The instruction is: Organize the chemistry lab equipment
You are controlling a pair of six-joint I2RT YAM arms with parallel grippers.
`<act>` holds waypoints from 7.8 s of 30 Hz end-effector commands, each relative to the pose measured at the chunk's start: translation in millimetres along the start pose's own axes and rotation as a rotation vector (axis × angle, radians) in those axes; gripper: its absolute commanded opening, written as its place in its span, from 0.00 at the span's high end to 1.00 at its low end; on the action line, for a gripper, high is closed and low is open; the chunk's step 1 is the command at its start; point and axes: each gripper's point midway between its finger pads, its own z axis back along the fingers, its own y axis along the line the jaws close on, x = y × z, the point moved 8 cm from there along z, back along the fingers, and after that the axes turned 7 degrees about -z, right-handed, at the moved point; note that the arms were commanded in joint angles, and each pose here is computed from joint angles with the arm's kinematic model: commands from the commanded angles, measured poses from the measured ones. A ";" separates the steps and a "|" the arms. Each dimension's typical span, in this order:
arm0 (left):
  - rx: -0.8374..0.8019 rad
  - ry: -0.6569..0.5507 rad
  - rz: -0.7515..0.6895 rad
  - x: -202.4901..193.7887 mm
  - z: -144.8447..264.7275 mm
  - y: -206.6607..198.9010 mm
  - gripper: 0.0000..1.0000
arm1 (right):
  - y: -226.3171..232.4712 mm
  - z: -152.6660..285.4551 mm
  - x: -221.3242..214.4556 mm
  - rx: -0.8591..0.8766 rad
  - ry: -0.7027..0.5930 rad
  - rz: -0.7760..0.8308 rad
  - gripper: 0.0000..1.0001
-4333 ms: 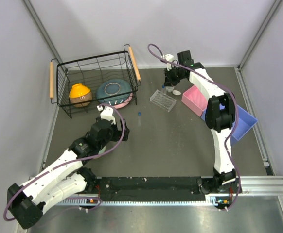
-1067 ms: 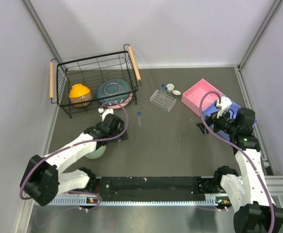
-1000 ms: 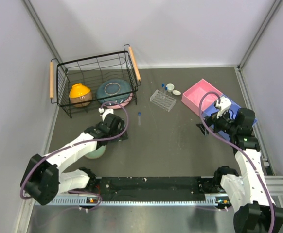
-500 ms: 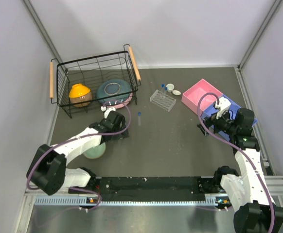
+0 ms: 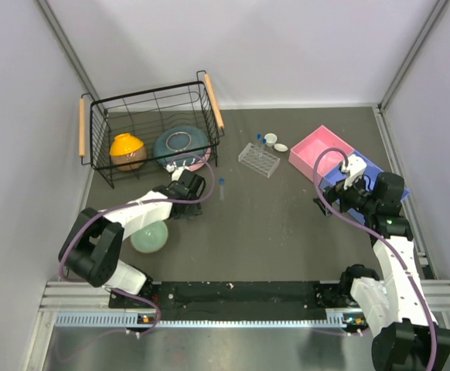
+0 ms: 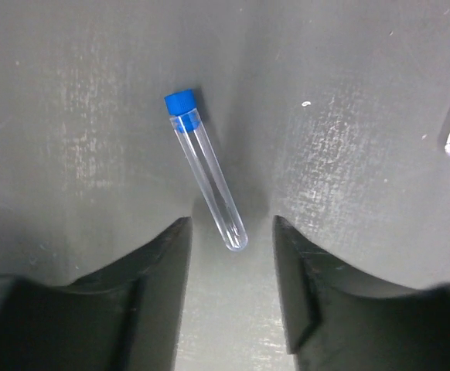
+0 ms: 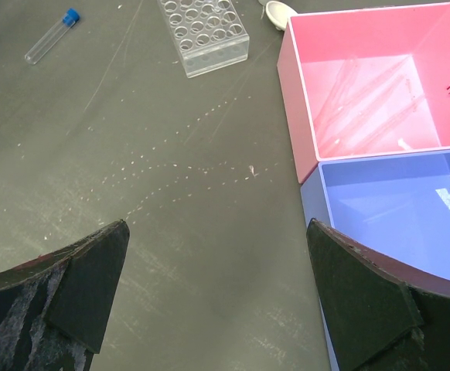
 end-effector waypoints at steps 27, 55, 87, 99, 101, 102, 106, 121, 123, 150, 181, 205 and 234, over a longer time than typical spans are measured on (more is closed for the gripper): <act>-0.279 0.047 -0.073 -1.7 14.5 -19.4 1.00 | -2.1 0.3 2.6 0.009 -0.019 0.030 0.01; -1.143 -0.339 -0.388 -23.6 142.3 -71.2 1.00 | 38.5 5.2 37.8 0.487 0.179 -0.079 0.01; -1.312 -0.300 -0.459 -36.3 165.9 -144.0 1.00 | 145.2 -46.2 49.6 0.939 0.567 -0.223 0.13; -1.254 -0.313 -0.452 -35.2 161.1 -141.0 1.00 | 151.4 -53.9 48.4 0.935 0.615 -0.232 0.84; -1.236 -0.318 -0.443 -34.2 160.4 -140.6 1.00 | 151.5 -54.8 48.3 0.935 0.617 -0.230 0.90; -1.225 -0.319 -0.438 -34.1 159.6 -139.8 1.00 | 151.5 -54.6 49.6 0.935 0.612 -0.223 0.92; -1.166 -0.355 -0.405 -31.8 159.0 -131.0 0.71 | 149.0 -58.7 54.9 0.907 0.604 -0.200 0.93; -0.582 -0.519 -0.187 -28.1 139.7 -31.0 0.17 | 59.0 -152.3 112.8 0.446 0.503 -0.008 0.91; -0.549 -0.536 -0.154 -32.0 135.8 -20.0 0.15 | 47.0 -172.4 124.3 0.372 0.470 0.027 0.90; -0.424 -0.526 -0.128 -32.0 117.5 -4.3 0.12 | 6.1 -290.2 124.2 0.130 0.427 0.105 0.88; -0.425 -0.520 -0.111 -34.2 113.7 0.6 0.12 | 11.5 -307.2 91.2 0.132 0.512 0.117 0.78; -0.543 -0.400 -0.052 -26.2 119.0 -24.2 0.04 | 50.4 -165.5 120.9 0.284 0.407 0.187 0.32; -0.365 -0.206 -0.236 5.1 82.1 -53.9 0.05 | -3.9 -5.7 32.2 0.101 -0.097 -0.080 0.01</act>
